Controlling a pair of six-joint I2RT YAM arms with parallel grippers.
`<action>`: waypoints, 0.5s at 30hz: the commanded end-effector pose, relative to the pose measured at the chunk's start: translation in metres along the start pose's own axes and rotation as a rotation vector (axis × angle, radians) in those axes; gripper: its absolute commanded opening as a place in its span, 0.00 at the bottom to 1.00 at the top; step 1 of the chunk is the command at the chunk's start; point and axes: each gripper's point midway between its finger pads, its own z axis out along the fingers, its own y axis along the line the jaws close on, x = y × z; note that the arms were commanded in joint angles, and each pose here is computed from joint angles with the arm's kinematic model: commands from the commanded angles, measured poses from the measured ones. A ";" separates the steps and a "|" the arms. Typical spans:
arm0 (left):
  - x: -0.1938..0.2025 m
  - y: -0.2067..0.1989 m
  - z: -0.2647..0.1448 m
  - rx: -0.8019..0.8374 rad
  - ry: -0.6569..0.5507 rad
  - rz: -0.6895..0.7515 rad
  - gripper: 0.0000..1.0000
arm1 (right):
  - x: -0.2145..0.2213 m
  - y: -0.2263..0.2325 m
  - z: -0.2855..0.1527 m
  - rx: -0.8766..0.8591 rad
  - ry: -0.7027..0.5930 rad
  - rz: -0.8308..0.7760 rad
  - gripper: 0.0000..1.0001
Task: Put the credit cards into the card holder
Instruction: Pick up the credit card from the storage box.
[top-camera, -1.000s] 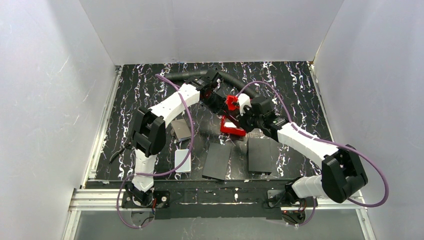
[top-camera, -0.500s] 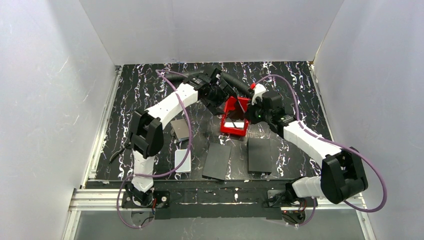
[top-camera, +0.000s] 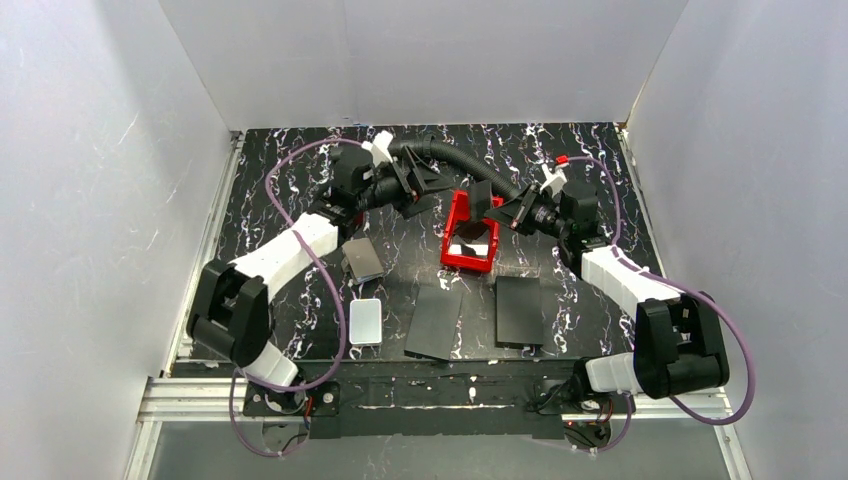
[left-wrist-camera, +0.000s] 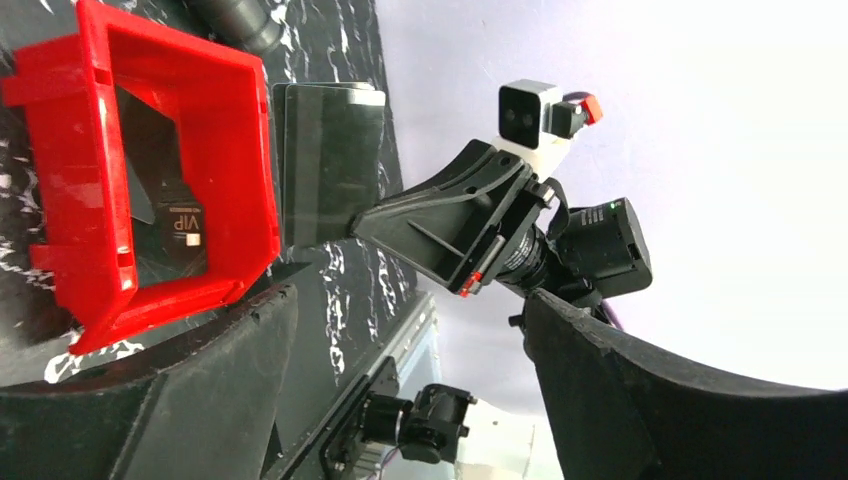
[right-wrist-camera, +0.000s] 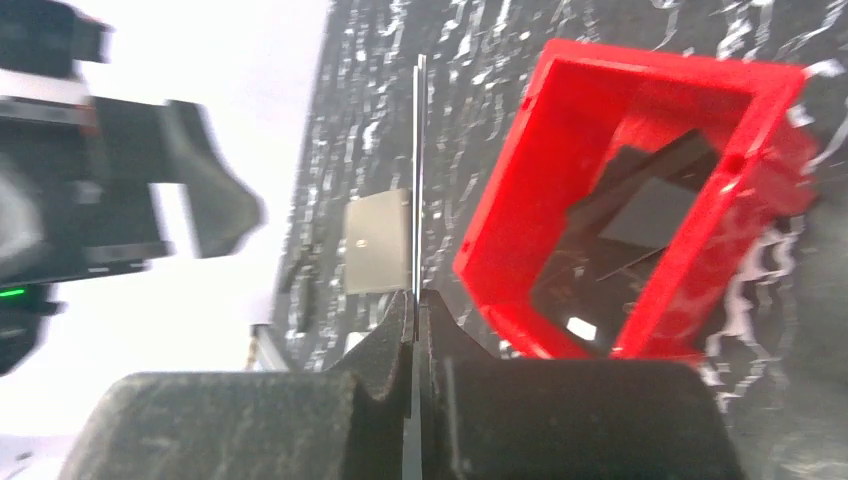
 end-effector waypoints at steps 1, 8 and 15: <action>0.018 -0.022 0.005 0.247 0.109 0.018 0.80 | -0.013 0.051 -0.007 -0.232 -0.042 0.152 0.01; 0.022 -0.012 0.023 0.274 0.143 -0.073 0.53 | -0.022 0.061 -0.010 -0.250 -0.059 0.195 0.01; 0.030 -0.003 0.023 0.250 0.137 -0.088 0.45 | -0.026 0.063 -0.010 -0.263 -0.076 0.231 0.01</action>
